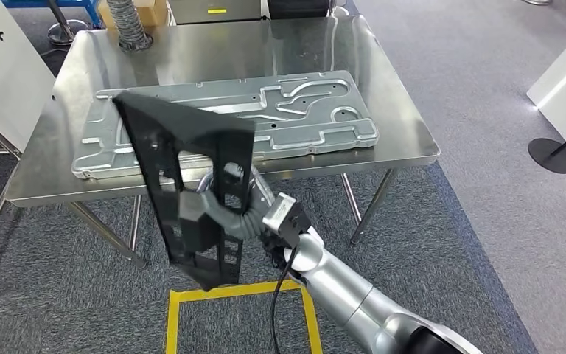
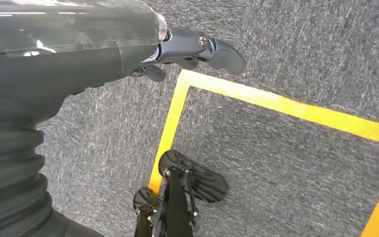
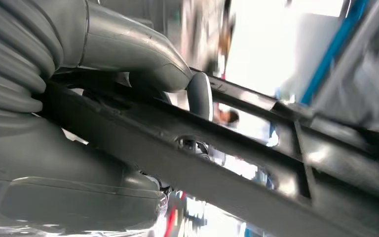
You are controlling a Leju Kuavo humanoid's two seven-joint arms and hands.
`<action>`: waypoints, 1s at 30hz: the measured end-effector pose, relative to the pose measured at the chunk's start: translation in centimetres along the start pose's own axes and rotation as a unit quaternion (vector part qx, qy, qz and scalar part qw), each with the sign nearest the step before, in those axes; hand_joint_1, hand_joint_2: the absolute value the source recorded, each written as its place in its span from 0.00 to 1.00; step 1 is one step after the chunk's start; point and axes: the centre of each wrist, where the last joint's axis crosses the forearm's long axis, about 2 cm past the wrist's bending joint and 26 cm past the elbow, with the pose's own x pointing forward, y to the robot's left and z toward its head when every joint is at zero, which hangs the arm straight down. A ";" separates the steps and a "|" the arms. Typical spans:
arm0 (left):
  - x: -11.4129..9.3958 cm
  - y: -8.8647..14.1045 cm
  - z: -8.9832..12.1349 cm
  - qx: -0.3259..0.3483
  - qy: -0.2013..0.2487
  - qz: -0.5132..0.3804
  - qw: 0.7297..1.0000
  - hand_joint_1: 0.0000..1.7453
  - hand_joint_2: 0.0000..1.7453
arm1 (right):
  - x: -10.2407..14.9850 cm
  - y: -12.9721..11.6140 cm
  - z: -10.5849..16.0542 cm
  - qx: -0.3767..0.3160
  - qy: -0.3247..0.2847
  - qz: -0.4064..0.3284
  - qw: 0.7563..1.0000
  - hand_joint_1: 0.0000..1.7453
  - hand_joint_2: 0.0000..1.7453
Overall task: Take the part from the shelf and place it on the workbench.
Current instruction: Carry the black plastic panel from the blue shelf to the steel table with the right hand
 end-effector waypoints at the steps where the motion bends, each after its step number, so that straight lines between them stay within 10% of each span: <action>1: 0.0 0.0 0.0 0.000 -0.001 -0.003 1.000 0.00 1.00 | 0.3 -1.3 -0.7 -0.025 -0.008 0.014 1.000 1.00 1.00; 7: -0.9 0.5 0.3 0.026 0.014 0.026 0.999 0.00 1.00 | 7.4 -13.9 2.9 -0.067 -0.099 -0.174 0.977 1.00 1.00; 12: -1.9 0.5 0.8 0.024 0.025 0.026 0.999 0.00 1.00 | 16.4 -25.2 8.8 -0.067 -0.189 -0.079 0.976 1.00 1.00; 24: -0.1 -0.1 0.1 0.016 0.020 0.020 0.999 0.00 1.00 | 15.6 -16.0 17.9 -0.140 -0.231 0.015 0.963 1.00 1.00; 30: 0.7 -0.1 -0.3 0.013 0.010 0.017 1.000 0.00 1.00 | 15.7 -17.2 13.6 -0.215 -0.202 0.040 0.955 1.00 1.00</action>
